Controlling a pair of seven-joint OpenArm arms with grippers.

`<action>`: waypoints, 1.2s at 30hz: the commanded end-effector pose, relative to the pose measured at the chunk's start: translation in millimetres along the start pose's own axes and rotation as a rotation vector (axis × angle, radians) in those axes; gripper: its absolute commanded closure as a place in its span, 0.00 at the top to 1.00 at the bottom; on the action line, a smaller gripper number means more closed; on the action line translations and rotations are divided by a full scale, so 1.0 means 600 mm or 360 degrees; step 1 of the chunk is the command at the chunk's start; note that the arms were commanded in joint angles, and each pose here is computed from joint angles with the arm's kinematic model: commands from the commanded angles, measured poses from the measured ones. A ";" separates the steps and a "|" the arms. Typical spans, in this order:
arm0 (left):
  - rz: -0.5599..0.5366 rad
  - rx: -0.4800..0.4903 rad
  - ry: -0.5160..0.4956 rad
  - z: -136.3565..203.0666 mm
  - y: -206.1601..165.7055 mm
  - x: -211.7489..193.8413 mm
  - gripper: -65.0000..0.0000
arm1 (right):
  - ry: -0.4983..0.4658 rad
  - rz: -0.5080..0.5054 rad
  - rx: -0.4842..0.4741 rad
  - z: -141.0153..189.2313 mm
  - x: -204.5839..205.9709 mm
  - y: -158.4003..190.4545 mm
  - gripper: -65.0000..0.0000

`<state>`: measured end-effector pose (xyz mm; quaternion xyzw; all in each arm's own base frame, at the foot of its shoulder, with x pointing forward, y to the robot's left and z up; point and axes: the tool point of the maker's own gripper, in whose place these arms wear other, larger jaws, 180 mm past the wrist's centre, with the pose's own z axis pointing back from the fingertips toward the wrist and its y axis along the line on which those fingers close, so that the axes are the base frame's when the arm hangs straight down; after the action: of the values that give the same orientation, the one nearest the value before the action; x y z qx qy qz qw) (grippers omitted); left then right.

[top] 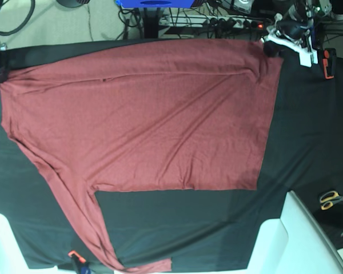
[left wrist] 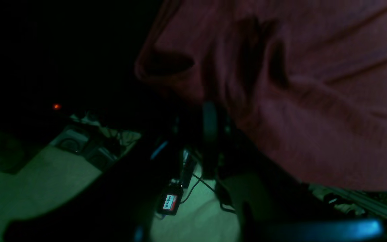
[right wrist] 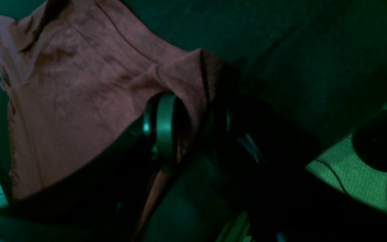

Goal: Fold the T-shirt properly
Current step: 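Release the shirt corner and raise the left gripper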

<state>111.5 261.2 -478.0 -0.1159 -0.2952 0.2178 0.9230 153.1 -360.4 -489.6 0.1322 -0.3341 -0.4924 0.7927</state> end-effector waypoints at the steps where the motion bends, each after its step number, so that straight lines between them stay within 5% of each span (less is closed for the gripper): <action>1: -0.0008 -0.0003 -0.0028 0.004 0.003 0.009 0.17 | -0.0076 0.0036 0.0025 0.007 0.034 0.008 0.27; 8: -0.0001 -0.0002 -0.0019 0.001 0.004 0.007 0.43 | -0.0096 0.0022 0.0001 0.016 0.039 -0.006 0.27; 13: 0.0002 0.0007 -0.0003 0.004 0.008 0.000 0.75 | -0.0137 -0.0022 -0.0008 0.035 0.061 -0.014 0.27; 16: 0.0016 0.0022 -0.0004 0.008 0.014 -0.003 0.86 | -0.0178 -0.0020 -0.0003 0.048 0.081 -0.012 0.27; 23: 0.0163 0.0183 -0.0052 0.031 0.087 -0.004 0.86 | -0.0231 -0.0050 -0.0024 0.065 0.101 -0.025 0.27; 36: 0.0072 0.0352 -0.0414 0.115 0.127 0.122 0.86 | -0.0339 -0.0224 -0.0170 0.092 0.130 -0.066 0.27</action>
<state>92.4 361.3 -425.9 0.0015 -0.3619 0.2924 0.8851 102.8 -430.7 -453.9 0.0610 -0.3556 -0.5891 0.7230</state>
